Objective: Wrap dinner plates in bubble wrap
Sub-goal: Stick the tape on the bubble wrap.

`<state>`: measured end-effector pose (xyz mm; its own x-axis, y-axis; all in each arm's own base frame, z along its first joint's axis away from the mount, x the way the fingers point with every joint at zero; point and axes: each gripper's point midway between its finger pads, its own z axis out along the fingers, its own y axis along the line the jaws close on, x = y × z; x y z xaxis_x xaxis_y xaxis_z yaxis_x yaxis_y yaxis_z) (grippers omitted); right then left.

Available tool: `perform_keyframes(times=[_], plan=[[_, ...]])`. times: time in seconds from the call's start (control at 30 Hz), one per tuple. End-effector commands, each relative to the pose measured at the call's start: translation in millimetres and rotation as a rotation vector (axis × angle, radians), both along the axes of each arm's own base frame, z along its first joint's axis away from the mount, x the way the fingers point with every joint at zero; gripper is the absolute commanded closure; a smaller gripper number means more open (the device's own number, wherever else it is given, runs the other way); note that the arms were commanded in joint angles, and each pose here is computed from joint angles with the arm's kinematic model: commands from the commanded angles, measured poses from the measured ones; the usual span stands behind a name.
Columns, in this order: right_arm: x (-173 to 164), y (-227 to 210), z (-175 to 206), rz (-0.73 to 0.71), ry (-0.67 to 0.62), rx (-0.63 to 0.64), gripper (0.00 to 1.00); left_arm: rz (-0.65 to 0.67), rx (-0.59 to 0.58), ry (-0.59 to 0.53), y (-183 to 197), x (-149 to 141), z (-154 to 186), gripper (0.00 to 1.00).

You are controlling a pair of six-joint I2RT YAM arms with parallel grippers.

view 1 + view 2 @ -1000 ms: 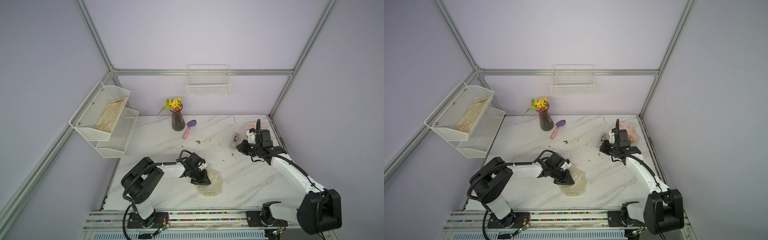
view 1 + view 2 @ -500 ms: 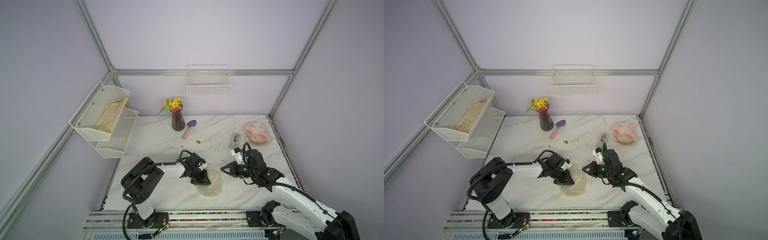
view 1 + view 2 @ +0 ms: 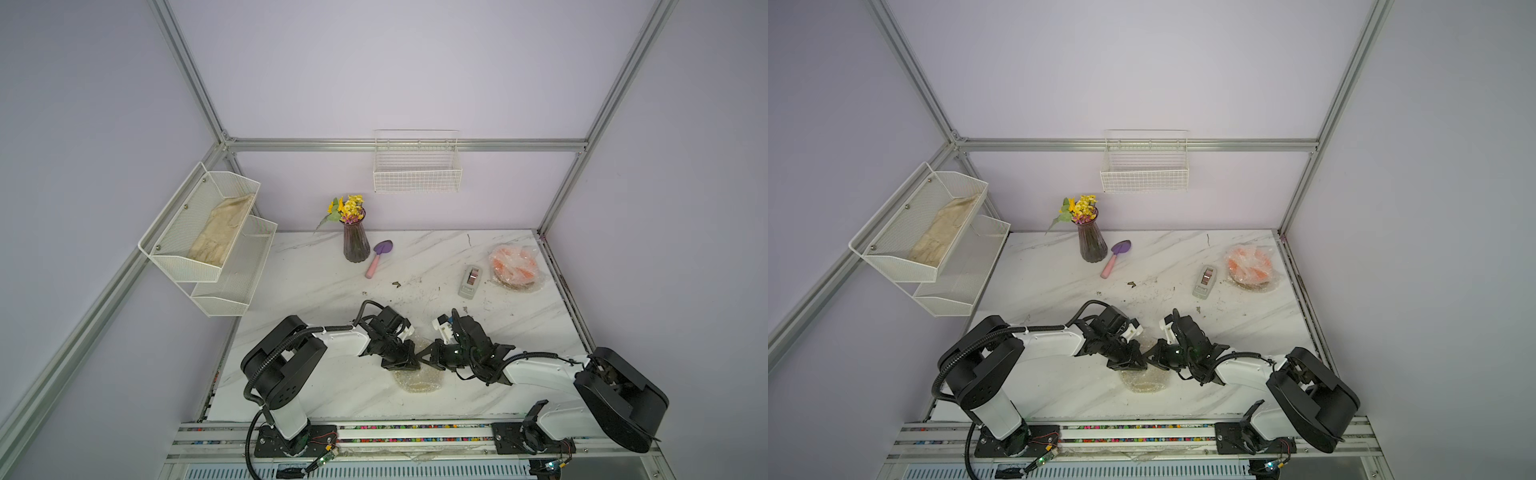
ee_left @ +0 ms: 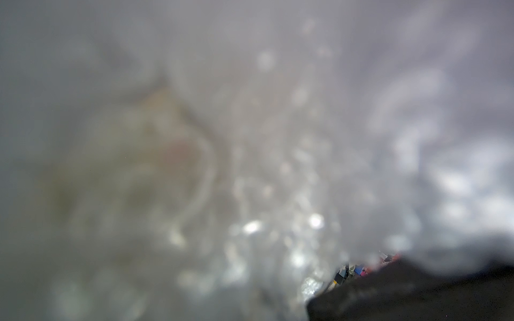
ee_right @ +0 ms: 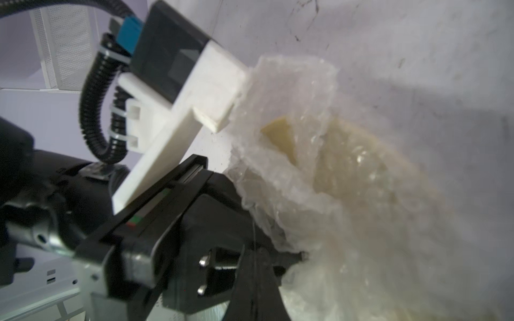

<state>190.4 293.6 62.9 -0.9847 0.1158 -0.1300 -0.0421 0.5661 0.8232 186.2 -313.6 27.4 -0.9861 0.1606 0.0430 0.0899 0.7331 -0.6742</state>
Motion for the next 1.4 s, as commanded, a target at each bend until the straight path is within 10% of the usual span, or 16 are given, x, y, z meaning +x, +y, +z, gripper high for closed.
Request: perform_keyframes(times=[0.0,0.43,0.87,1.37], plan=[[11,2,-6,-0.034,-0.047,-0.004,1.0,0.017,0.209,0.097,43,-31,-39,0.88],[19,-52,-53,-0.138,-0.139,-0.298,1.0,0.03,0.193,0.089,41,-29,-25,0.88],[14,-42,-63,-0.072,-0.113,-0.289,1.0,0.073,0.105,-0.027,22,-2,49,0.75],[19,-38,4,-0.091,-0.22,-0.188,1.0,0.032,0.055,0.049,-10,11,3,0.81]])
